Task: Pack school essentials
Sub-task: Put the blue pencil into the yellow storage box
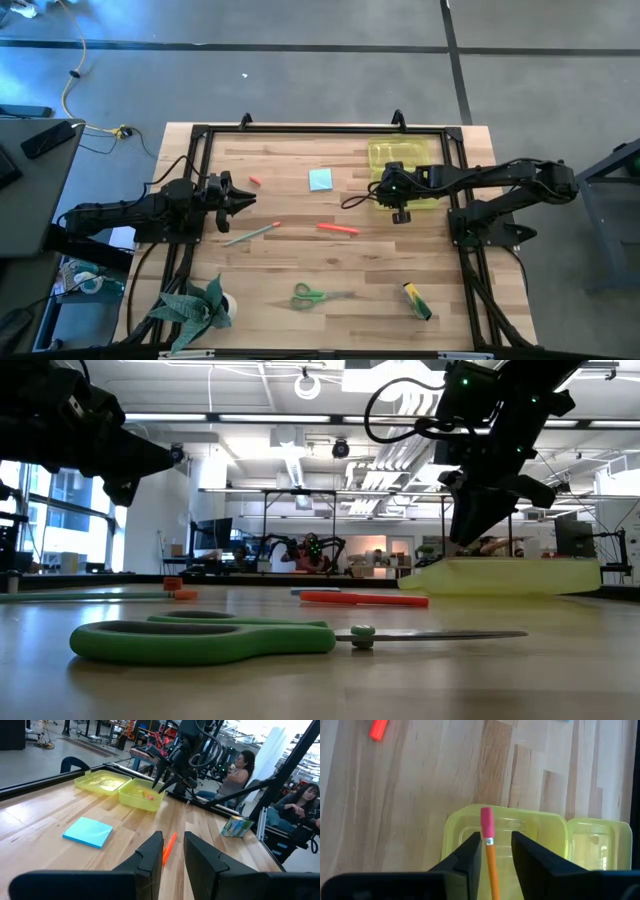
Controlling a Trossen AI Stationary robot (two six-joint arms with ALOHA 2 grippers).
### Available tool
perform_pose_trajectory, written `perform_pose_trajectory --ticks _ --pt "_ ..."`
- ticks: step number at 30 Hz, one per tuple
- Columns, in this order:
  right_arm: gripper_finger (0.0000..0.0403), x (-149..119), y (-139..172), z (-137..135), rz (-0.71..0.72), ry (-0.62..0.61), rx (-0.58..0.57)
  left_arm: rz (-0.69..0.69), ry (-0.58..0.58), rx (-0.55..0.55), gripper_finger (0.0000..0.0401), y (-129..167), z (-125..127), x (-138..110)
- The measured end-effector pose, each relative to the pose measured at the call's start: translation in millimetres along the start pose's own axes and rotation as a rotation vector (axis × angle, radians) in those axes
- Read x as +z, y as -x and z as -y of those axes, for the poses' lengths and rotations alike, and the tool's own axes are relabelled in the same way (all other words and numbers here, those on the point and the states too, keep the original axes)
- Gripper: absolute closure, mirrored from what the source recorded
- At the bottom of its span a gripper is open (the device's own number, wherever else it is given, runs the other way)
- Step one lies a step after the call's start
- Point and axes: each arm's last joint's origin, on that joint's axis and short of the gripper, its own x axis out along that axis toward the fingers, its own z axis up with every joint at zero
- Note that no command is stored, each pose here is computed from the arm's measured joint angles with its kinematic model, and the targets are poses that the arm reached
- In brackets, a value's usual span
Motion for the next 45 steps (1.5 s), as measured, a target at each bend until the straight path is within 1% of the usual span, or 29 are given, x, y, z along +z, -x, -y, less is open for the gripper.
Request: perform_pose_trajectory --ticks 3,5,10,13,17,22,25,30,35,38,41,45 --pt "0.0300 -0.1 0.0 0.3 -0.005 -0.007 -0.011 0.000 0.000 0.000 0.0331 0.0 0.0 0.0" --pt "0.0300 -0.4 0.0 1.0 -0.015 -0.031 -0.036 0.000 0.000 0.000 0.0331 0.0 0.0 0.0" --pt "0.0300 -0.6 0.1 1.6 -0.021 -0.065 -0.054 0.000 0.000 0.000 0.0331 0.0 0.0 0.0" --pt "0.0300 -0.5 0.1 1.6 -0.020 -0.141 -0.057 0.000 0.000 0.000 0.0331 0.0 0.0 0.0" --pt "0.0300 3.4 1.5 -2.2 0.006 -0.293 -0.055 0.000 -0.011 0.000 0.0331 0.0 0.0 0.0" --pt "0.0300 21.6 14.6 -8.5 0.074 -0.322 -0.037 0.000 -0.034 0.000 0.0327 0.0 0.0 -0.1" --pt "0.0300 35.2 25.9 -10.9 0.132 -0.348 -0.031 -0.001 -0.050 0.000 0.0314 0.0 0.0 -0.1" --pt "0.0300 49.6 39.3 -18.5 0.193 -0.442 -0.004 -0.002 -0.072 0.000 0.0274 -0.1 0.0 -0.2" --pt "0.0300 53.6 43.9 -33.0 0.203 -0.542 0.056 0.001 -0.080 0.007 0.0222 -0.1 -0.2 0.0" --pt "0.0300 53.9 46.0 -41.7 0.192 -0.589 0.082 0.015 -0.080 0.005 0.0203 -0.1 0.2 1.3" --pt "0.0300 54.5 48.3 -49.9 0.187 -0.623 0.106 0.076 -0.109 -0.010 0.0197 0.2 2.2 7.1" --pt "0.0300 53.0 50.8 -60.0 0.160 -0.660 0.129 0.203 -0.117 -0.044 0.0200 2.0 6.3 18.9"
